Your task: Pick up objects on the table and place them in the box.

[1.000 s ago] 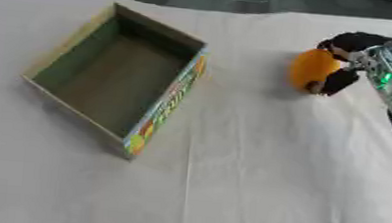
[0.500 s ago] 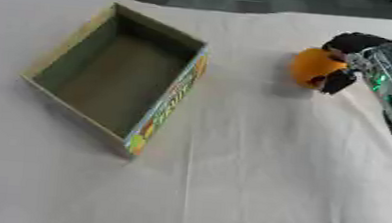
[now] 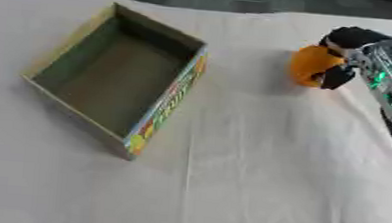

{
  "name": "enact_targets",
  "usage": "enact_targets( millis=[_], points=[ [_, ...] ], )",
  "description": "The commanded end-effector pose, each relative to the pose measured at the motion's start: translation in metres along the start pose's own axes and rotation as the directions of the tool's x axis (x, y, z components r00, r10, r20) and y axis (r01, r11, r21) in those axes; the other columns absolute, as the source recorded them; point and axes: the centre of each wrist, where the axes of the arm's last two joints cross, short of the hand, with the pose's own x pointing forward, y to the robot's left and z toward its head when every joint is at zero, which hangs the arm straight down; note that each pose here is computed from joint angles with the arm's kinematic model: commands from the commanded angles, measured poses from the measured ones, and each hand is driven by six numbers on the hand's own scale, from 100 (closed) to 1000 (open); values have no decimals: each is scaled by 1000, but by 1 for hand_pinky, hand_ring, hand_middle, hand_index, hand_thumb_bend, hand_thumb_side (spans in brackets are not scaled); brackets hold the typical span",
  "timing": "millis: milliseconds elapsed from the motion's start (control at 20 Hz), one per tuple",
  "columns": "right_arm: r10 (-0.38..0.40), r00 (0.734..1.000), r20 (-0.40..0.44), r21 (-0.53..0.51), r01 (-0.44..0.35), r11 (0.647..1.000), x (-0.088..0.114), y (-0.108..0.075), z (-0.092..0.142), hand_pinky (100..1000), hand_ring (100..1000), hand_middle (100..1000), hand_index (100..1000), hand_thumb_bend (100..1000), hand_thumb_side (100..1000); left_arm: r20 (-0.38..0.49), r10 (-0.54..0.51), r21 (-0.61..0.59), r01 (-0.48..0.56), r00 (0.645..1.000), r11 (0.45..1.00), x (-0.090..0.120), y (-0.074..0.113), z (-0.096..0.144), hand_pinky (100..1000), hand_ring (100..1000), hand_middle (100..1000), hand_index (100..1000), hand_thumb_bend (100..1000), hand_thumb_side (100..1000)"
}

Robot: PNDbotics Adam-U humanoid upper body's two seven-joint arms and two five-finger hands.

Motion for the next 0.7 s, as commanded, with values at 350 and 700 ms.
enact_targets(
  millis=[350, 700],
  points=[
    [-75, 997, -17, -158, 71, 985, -7, -36, 19, 743, 785, 460, 372, 100, 100, 29, -9, 2, 9, 1000, 1000, 7, 5, -4, 785, 633, 685, 873, 100, 950],
    [-131, 991, 20, -274, 131, 953, 3, -63, 38, 738, 758, 406, 323, 100, 143, 31, -8, 2, 8, 999, 1000, 7, 5, -4, 786, 633, 686, 873, 100, 948]
  ],
)
